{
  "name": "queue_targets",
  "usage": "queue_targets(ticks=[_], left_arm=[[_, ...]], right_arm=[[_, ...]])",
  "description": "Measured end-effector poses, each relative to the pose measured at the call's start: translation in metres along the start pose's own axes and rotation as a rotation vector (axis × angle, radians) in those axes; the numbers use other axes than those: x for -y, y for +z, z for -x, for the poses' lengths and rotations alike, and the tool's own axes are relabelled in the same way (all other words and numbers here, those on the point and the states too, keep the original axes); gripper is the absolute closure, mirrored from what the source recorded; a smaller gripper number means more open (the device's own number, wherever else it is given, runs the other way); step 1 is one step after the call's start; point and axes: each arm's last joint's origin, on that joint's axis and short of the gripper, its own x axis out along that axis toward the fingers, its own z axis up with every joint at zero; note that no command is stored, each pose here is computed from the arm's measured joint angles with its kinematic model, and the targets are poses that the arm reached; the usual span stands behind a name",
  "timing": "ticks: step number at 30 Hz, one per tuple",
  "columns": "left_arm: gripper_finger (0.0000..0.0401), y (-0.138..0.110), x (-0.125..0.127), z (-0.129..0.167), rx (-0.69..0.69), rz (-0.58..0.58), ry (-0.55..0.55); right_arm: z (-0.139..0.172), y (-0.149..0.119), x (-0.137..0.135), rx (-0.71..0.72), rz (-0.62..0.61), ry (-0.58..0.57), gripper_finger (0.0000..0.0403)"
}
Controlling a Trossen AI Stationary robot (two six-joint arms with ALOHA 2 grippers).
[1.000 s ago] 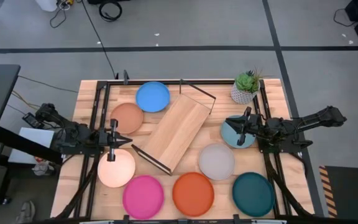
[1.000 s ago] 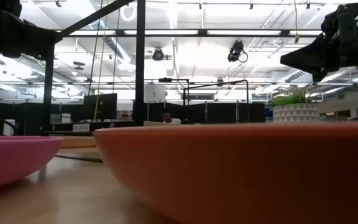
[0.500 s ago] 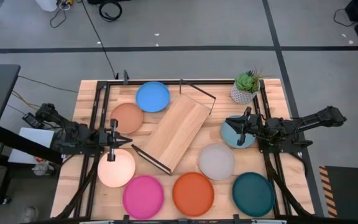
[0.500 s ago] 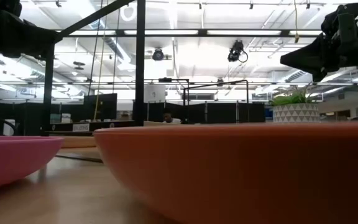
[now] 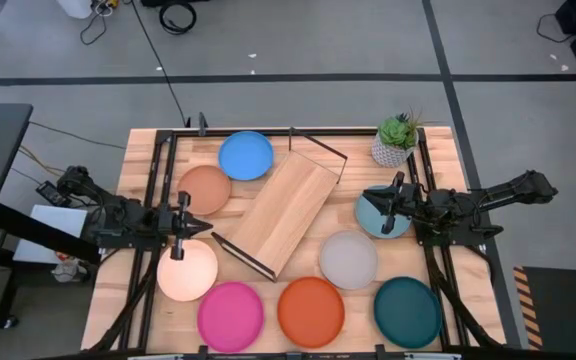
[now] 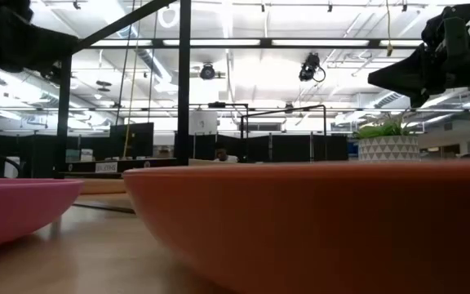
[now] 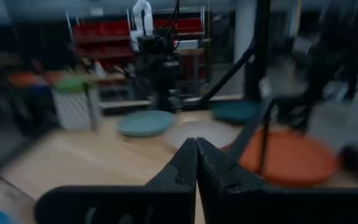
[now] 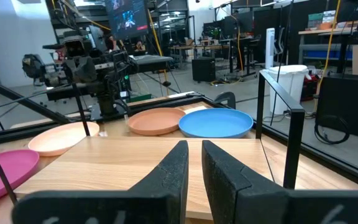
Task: Place and stack plates onto a shelf
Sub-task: Put the blue plate on the shelf
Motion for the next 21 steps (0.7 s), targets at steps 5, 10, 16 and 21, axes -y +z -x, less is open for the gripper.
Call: queue_targets(ticks=[5,10,16,21], left_arm=[[0.0394,0.008,0.0,0.0,0.077,0.171,-0.009],[0.0394,0.02,-0.001,0.002,0.186,0.242,-0.017],[0.0394,0.025,-0.002,0.003,0.24,0.336,-0.027],[0.0394,0.028,-0.002,0.004,0.264,0.256,-0.027]], right_arm=[[0.0,0.0,0.0,0.001,0.0,0.0,0.035],[0.0,0.0,0.0,0.002,0.014,0.0,0.035],[0.0,0.0,0.0,0.002,0.123,-0.008,0.035],[0.0,0.0,0.0,0.003,0.123,-0.009,0.035]])
